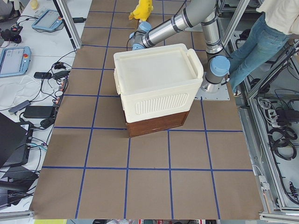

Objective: Pull drawer sideways
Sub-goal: 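Pull the handle with the left gripper, sliding the drawer outward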

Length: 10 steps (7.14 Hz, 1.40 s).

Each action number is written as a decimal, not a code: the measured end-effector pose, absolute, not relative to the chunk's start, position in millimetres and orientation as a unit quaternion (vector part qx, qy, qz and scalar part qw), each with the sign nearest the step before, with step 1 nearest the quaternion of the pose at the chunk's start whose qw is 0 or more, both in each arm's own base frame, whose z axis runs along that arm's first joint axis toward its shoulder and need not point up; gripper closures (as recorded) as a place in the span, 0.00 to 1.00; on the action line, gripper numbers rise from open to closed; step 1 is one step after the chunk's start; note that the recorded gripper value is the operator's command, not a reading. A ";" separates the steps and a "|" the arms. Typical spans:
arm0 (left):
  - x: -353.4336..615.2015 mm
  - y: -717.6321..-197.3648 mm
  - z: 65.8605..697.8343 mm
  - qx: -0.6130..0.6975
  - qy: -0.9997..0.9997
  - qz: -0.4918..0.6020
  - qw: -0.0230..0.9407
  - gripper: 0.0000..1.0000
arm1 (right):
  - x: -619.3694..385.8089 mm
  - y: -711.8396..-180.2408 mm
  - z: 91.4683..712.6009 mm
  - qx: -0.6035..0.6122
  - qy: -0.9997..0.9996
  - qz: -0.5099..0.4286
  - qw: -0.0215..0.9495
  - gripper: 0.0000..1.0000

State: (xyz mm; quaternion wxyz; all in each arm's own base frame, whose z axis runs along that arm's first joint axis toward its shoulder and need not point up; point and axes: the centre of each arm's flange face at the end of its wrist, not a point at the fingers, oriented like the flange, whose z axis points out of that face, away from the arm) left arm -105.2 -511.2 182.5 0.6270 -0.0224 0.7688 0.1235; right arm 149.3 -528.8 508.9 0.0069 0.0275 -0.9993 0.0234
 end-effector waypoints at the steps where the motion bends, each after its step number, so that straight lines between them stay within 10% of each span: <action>1: -107.5 -510.4 182.3 -0.020 0.769 0.123 0.627 0.84 | 149.3 -528.8 508.9 0.027 -0.999 0.023 0.007 0.00; 10: -133.5 -503.3 181.7 0.002 0.768 0.110 0.630 0.84 | 149.3 -528.8 508.9 0.027 -0.999 0.023 0.007 0.00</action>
